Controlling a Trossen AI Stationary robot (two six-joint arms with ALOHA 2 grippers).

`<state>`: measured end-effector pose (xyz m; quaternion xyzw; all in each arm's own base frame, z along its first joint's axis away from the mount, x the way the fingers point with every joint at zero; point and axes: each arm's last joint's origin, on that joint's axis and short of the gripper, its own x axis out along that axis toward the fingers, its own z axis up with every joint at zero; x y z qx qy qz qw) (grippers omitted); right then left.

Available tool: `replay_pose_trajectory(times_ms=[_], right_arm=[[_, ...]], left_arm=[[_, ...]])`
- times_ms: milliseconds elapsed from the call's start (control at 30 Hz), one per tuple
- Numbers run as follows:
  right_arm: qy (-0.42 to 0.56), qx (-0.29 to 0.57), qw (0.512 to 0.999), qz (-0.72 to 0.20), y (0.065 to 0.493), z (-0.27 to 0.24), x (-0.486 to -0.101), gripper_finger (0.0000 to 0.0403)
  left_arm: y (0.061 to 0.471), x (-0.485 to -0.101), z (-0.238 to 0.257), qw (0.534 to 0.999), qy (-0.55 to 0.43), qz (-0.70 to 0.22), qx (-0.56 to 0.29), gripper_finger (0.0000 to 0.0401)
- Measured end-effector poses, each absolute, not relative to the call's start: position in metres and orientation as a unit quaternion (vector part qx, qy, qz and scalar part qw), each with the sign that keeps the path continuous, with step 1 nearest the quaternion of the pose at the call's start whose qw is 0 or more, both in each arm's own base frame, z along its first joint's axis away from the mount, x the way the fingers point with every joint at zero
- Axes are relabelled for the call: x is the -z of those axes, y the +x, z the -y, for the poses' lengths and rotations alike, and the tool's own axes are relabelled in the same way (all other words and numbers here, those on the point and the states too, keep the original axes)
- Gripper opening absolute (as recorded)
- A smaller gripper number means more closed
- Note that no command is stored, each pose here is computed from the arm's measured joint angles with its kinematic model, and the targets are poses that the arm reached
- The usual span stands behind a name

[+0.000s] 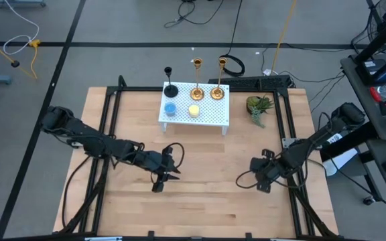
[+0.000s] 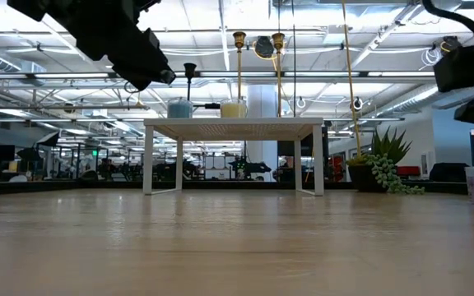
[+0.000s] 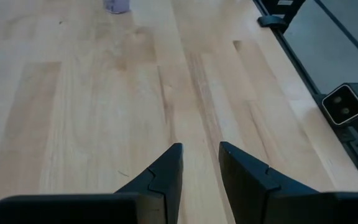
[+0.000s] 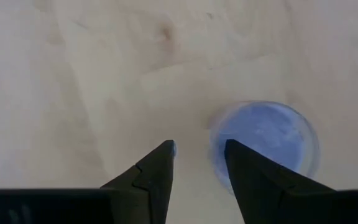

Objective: Pick & Place candle stick holders
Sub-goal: Put the purple scented candle on the shelf

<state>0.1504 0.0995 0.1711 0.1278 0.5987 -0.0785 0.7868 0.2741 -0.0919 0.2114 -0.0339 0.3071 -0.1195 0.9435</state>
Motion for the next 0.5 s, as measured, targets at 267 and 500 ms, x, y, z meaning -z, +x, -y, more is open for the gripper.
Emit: replay_pose_trajectory(times_ms=[267, 500], right_arm=[[0.116, 0.093, 0.781, -0.606, 0.1438, -0.0945, -0.1600, 0.0100], [0.075, 0.103, 0.796, -0.592, 0.1438, -0.0918, -0.1595, 0.0011]], left_arm=[[0.2745, -0.2113, 0.0906, 0.944, -0.037, -0.308, 0.117, 0.0111], [0.2746, -0.2115, 0.0906, 0.944, -0.037, -0.307, 0.117, 0.0111]])
